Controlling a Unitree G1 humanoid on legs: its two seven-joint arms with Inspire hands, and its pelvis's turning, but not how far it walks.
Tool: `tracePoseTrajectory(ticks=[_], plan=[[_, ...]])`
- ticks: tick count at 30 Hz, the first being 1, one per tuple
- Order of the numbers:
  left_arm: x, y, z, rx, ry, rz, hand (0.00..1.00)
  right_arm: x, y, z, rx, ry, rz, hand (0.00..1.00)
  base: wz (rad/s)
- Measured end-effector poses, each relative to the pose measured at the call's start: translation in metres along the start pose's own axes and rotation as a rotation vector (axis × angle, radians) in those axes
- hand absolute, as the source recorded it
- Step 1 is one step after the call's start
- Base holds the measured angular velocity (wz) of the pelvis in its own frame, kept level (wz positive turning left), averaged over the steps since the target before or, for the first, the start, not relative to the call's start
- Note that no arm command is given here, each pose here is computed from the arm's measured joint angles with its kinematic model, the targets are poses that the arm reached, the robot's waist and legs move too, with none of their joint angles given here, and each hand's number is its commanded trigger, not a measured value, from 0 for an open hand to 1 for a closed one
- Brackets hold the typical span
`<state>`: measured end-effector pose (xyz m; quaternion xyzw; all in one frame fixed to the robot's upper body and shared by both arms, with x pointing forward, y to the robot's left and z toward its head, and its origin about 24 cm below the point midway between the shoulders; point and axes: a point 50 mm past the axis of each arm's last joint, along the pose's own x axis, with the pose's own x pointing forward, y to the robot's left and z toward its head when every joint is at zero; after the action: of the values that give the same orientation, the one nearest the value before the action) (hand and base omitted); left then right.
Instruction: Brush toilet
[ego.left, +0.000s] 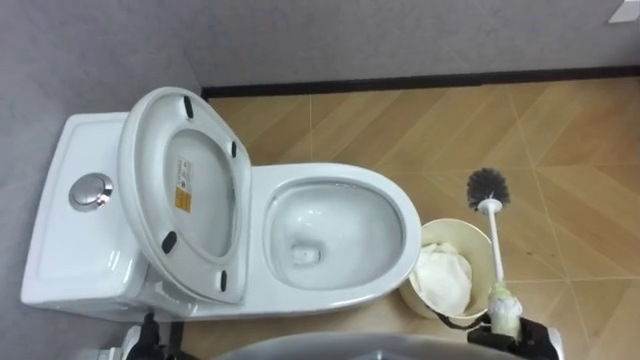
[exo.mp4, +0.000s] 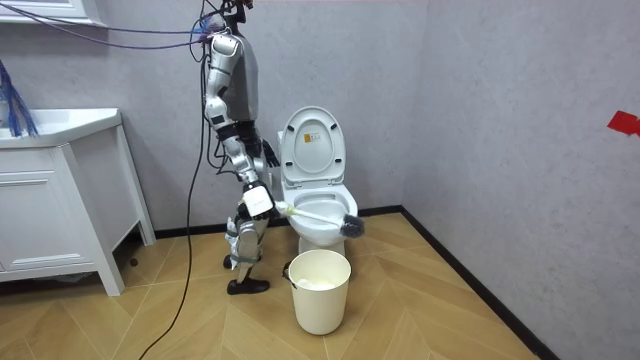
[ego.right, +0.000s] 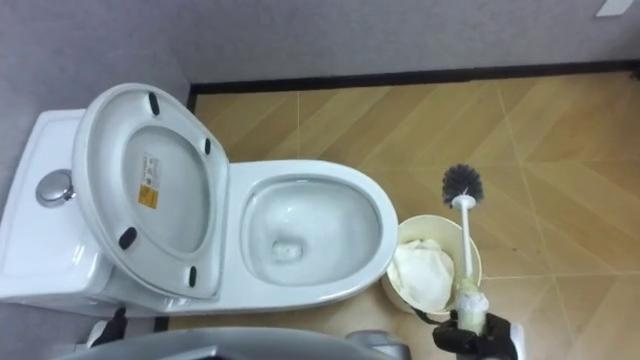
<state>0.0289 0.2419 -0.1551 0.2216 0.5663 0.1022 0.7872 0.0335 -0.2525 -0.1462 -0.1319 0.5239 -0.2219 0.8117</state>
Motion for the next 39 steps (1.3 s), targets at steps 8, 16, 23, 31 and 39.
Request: tracePoseTrajectory(ticks=[8,16,23,31,39], plan=[[-0.001,-0.001,-0.005,0.004,0.016,-0.004,0.0,0.002,0.001,-0.007,-0.011,0.043,0.002,0.0,0.01],[0.0,-0.003,-0.006,0.009,0.036,-0.015,0.0,0.001,0.001,-0.02,-0.033,0.106,0.002,0.0,0.0],[0.0,-0.004,-0.011,0.015,0.06,-0.022,0.0,0.001,0.002,-0.028,-0.085,0.148,0.004,0.0,0.0],[0.0,-0.005,-0.015,0.021,0.084,-0.027,0.0,0.001,0.002,-0.031,-0.123,0.165,0.009,0.0,0.0],[0.0,-0.004,-0.02,0.02,0.117,-0.039,0.0,-0.003,0.0,-0.046,-0.18,0.246,0.02,0.0,0.0]])
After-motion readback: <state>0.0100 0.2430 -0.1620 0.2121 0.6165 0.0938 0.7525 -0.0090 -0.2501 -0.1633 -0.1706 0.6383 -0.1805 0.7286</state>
